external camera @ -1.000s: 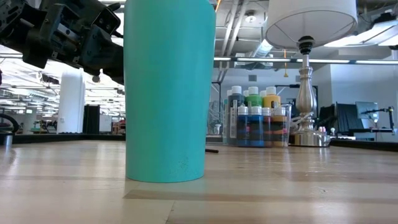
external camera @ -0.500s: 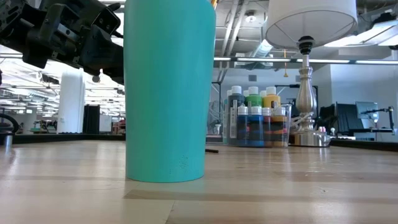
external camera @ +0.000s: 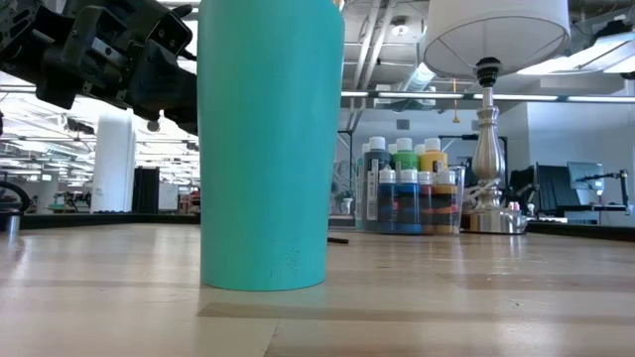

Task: Pick & Place Paint Supplies
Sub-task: Put the gold paintbrush into the green cup, then put the small pink paint bottle into the transparent bin

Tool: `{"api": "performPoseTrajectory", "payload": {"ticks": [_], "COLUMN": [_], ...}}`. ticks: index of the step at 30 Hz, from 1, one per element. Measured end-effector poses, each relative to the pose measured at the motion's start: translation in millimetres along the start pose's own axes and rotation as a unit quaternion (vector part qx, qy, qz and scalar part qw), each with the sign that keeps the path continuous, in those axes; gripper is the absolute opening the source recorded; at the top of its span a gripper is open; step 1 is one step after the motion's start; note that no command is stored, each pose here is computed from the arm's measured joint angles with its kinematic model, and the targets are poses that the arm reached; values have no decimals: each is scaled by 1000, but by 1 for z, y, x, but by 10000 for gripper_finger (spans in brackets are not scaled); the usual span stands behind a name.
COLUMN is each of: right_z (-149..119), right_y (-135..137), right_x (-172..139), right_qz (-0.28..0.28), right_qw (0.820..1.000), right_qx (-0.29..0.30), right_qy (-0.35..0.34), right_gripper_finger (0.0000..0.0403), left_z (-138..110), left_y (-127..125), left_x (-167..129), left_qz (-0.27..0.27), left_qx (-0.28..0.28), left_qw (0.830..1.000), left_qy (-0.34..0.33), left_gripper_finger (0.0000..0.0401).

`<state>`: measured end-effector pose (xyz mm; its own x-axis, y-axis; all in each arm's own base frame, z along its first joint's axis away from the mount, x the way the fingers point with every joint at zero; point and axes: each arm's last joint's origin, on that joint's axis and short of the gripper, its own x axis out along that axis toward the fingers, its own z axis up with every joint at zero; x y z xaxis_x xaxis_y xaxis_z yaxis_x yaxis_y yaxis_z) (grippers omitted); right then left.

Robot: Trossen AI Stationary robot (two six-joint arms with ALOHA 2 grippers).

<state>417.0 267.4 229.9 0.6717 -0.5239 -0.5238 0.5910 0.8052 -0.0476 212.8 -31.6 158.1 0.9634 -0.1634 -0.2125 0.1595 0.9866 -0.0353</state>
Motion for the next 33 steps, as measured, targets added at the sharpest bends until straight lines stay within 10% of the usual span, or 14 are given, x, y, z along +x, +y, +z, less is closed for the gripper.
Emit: {"api": "performPoseTrajectory", "payload": {"ticks": [33], "right_z": [9], "right_y": [3], "right_x": [-3], "right_qz": [-9], "right_qw": [999], "right_qx": [-10], "right_qy": [-34], "right_gripper_finger": [143], "left_z": [0], "left_y": [0], "left_x": [0], "left_qz": [0], "left_qx": [0], "left_qw": [1000], "left_qy": [0], "left_gripper_finger": [121]}}
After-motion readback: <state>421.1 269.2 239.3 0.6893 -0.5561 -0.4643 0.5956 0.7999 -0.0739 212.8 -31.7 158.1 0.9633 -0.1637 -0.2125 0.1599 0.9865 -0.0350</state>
